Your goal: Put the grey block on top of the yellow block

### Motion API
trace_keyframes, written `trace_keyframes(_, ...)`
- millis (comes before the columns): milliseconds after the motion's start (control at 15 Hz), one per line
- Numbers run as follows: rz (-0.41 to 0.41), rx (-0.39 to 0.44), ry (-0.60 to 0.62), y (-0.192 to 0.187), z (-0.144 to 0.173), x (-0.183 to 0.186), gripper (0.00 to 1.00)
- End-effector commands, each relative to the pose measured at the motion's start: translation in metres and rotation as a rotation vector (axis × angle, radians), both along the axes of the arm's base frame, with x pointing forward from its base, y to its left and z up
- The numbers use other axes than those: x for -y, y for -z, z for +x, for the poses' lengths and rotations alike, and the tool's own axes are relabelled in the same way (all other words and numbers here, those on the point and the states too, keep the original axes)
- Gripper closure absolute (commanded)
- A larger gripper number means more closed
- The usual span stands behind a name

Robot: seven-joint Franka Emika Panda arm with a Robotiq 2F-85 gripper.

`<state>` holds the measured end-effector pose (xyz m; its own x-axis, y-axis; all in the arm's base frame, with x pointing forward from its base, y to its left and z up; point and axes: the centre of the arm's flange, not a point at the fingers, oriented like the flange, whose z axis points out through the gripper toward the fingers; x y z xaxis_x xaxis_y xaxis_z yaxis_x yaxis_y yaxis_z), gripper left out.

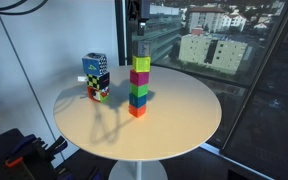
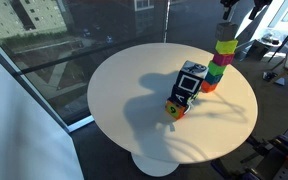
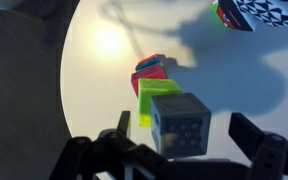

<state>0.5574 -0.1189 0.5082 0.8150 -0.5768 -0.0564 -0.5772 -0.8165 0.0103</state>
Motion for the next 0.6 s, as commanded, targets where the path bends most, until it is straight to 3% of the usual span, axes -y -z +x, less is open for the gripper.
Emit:
trace_keyframes(0, 0.025, -0.01, -0.032, -0.021, -0.012, 0.001, 0.0)
trace_keyframes(533, 0.014, -0.026, -0.096, -0.051, -0.038, 0.001, 0.0)
